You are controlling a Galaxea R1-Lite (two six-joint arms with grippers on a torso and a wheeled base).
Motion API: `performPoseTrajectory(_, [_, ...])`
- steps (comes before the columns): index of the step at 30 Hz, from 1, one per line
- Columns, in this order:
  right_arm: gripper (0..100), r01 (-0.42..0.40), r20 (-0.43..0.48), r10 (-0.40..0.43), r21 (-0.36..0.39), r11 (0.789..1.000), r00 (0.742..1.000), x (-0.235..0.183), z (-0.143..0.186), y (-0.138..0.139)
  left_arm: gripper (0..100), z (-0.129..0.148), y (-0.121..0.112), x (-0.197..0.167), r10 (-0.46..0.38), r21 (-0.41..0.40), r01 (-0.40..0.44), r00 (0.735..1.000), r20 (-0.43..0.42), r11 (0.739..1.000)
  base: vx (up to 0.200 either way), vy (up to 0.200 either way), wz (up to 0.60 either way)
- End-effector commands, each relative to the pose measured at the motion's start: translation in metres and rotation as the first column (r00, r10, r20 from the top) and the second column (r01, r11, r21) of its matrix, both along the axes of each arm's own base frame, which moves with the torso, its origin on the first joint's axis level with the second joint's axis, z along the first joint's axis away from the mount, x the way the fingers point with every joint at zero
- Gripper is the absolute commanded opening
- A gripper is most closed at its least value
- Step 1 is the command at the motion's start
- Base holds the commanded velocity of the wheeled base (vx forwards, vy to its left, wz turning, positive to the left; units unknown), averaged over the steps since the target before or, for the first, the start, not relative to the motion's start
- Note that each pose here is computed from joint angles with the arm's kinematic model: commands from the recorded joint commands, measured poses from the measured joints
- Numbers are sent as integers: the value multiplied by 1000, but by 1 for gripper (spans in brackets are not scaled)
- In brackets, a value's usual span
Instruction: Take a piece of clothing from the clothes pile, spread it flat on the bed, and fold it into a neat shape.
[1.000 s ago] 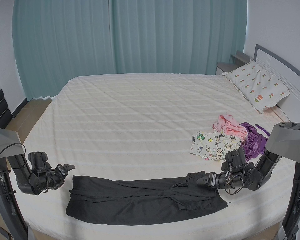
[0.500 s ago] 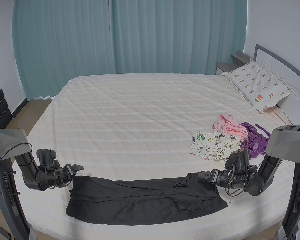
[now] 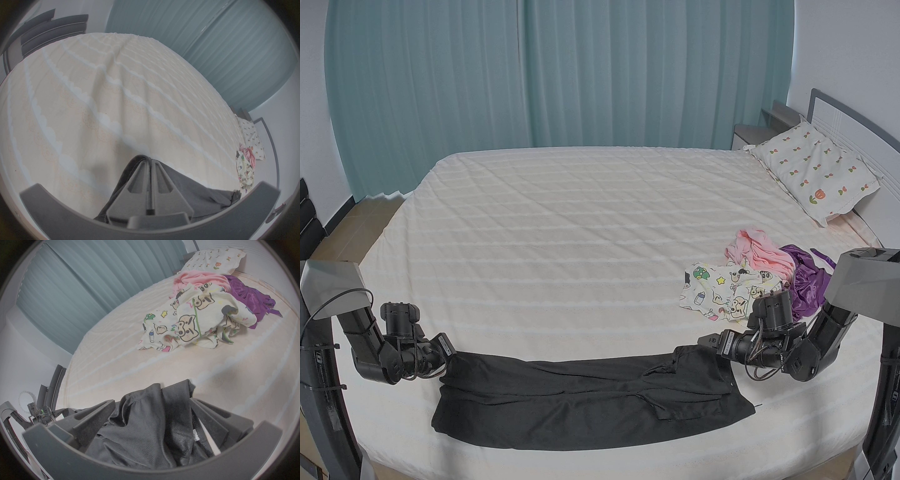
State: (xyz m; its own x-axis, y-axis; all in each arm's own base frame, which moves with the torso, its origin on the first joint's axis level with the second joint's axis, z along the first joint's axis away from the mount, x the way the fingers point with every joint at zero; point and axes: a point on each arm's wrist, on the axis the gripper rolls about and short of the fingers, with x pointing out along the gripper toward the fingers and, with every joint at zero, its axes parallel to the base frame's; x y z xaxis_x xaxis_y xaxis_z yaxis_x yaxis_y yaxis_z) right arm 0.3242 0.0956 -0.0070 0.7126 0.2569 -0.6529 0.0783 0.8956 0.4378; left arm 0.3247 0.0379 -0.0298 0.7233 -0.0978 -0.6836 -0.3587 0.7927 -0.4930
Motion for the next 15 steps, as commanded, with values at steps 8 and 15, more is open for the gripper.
performPoseTrajectory(8, [100, 2, -53, -3, -20, 1000, 999, 18, -5, 4, 0, 6, 4, 14, 135, -89, -130, 990, 47, 987, 0, 0, 0])
performPoseTrajectory(15, [100, 7, -63, -9, -41, 999, 998, 20, -9, -3, 0, 6, 5, 14, 141, -95, -137, 989, 43, 986, 0, 0, 0])
